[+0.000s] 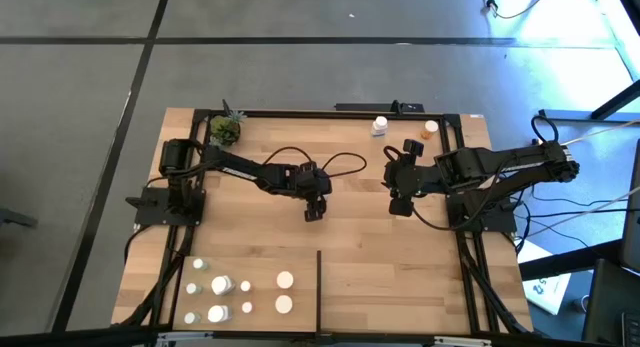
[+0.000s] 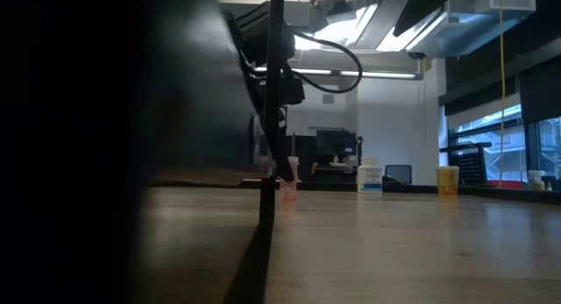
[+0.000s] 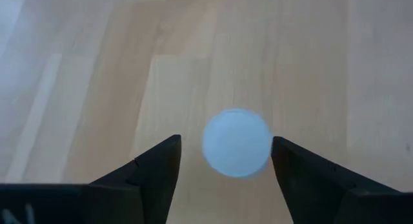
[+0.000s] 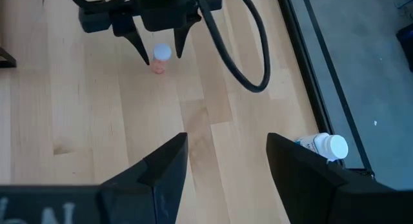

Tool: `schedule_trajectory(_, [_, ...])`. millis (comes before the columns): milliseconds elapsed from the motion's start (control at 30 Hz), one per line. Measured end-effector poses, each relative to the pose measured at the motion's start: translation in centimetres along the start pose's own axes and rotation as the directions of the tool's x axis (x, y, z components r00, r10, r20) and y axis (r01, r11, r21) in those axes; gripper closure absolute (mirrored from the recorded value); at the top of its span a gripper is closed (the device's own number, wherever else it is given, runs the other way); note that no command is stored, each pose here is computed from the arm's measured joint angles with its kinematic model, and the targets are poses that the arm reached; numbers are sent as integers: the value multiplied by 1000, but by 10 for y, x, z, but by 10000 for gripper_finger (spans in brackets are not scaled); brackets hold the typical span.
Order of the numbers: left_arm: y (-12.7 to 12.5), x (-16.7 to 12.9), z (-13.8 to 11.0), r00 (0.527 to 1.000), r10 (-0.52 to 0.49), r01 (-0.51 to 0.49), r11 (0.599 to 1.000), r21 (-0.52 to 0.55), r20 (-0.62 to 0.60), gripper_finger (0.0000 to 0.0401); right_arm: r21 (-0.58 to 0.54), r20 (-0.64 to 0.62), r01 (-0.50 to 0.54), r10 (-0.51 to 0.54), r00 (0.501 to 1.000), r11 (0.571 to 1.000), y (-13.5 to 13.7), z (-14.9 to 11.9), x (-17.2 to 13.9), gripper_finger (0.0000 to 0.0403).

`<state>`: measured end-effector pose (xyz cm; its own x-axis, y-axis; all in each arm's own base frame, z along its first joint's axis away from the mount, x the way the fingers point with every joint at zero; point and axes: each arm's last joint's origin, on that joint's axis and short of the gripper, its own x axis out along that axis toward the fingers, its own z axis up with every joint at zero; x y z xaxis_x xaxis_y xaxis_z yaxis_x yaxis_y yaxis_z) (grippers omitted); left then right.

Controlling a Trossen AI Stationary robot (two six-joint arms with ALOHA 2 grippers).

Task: Pick and place medicine bottles onto shelf by color
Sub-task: Put the pink pill bottle on the shelf aligned with the other pink pill bottle

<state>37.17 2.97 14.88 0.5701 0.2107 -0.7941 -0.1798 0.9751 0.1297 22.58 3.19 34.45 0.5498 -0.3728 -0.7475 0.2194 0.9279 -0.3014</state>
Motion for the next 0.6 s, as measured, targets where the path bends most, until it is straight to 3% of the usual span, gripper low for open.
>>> schedule_trajectory(600, [-1,-1,2,1000,-2,2,1000,-1,22,265,1,0,1,-1,1000,1000,0,0,0,191])
